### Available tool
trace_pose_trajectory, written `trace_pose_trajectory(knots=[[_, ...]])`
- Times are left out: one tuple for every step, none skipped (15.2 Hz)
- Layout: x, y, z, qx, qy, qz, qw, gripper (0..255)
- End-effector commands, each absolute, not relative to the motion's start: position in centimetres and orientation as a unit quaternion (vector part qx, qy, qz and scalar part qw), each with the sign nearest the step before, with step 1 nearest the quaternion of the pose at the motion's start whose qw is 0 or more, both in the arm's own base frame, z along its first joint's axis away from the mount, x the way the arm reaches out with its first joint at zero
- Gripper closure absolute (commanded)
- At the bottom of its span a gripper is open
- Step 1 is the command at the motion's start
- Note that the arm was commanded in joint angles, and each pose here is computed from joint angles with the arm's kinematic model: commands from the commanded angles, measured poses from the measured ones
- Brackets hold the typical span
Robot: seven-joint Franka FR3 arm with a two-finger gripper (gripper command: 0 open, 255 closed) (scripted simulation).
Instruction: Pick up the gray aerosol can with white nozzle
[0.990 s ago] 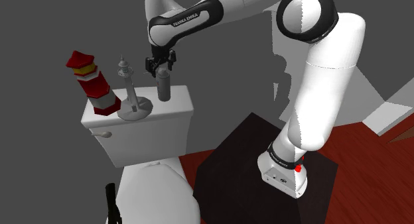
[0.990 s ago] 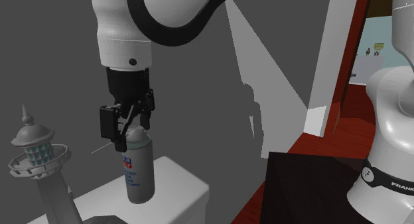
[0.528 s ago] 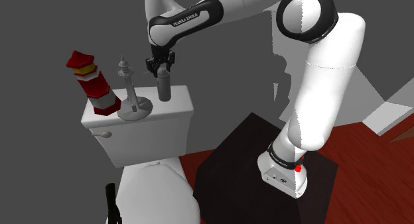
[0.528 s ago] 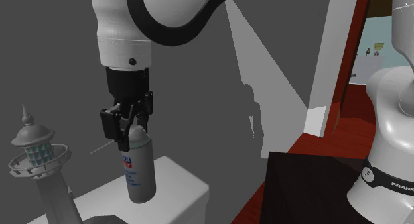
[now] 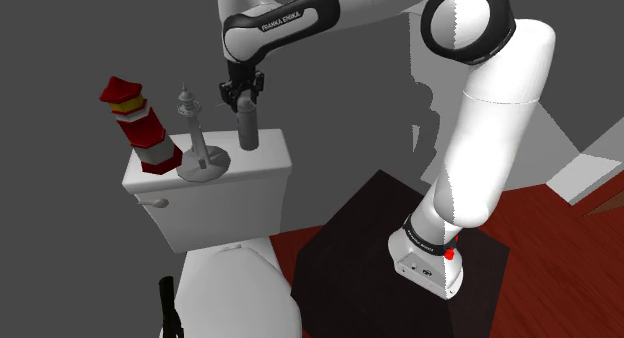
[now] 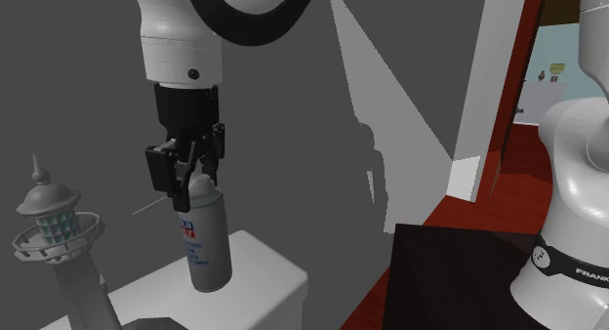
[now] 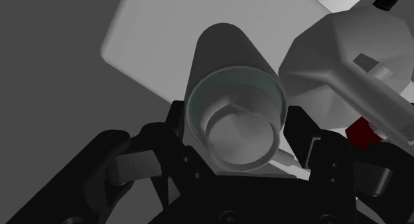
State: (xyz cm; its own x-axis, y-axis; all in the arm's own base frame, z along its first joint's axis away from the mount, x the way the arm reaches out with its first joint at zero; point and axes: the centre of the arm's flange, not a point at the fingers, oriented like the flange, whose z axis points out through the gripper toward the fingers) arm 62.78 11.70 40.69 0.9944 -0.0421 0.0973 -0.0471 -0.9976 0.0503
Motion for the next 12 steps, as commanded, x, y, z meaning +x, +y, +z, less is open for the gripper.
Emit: trace_pose_trajectory(knots=[[62.8, 11.8, 41.9, 0.998, -0.022, 0.048, 0.026, 255], [62.8, 11.8, 42.4, 0.998, -0.022, 0.048, 0.026, 255], [62.8, 11.8, 42.9, 0.998, -0.022, 0.048, 0.026, 255], [62.8, 11.8, 43.5, 0.998, -0.022, 0.048, 0.026, 255], [62.8, 11.8, 44.0, 0.998, -0.022, 0.048, 0.026, 255], [62.8, 11.8, 44.5, 0.998, -0.022, 0.048, 0.026, 255], [62.8, 11.8, 45.0, 0.998, -0.022, 0.048, 0.026, 255], [62.8, 11.8, 45.6, 0.998, -0.022, 0.048, 0.026, 255], [62.8, 11.8, 46.1, 0.998, -0.022, 0.048, 0.026, 255], [62.8, 11.8, 46.6, 0.998, -0.022, 0.048, 0.026, 255], [62.8, 11.8, 46.7, 0.998, -0.022, 0.048, 0.026, 255], [62.8, 11.8, 46.7, 0.998, -0.022, 0.048, 0.026, 255]])
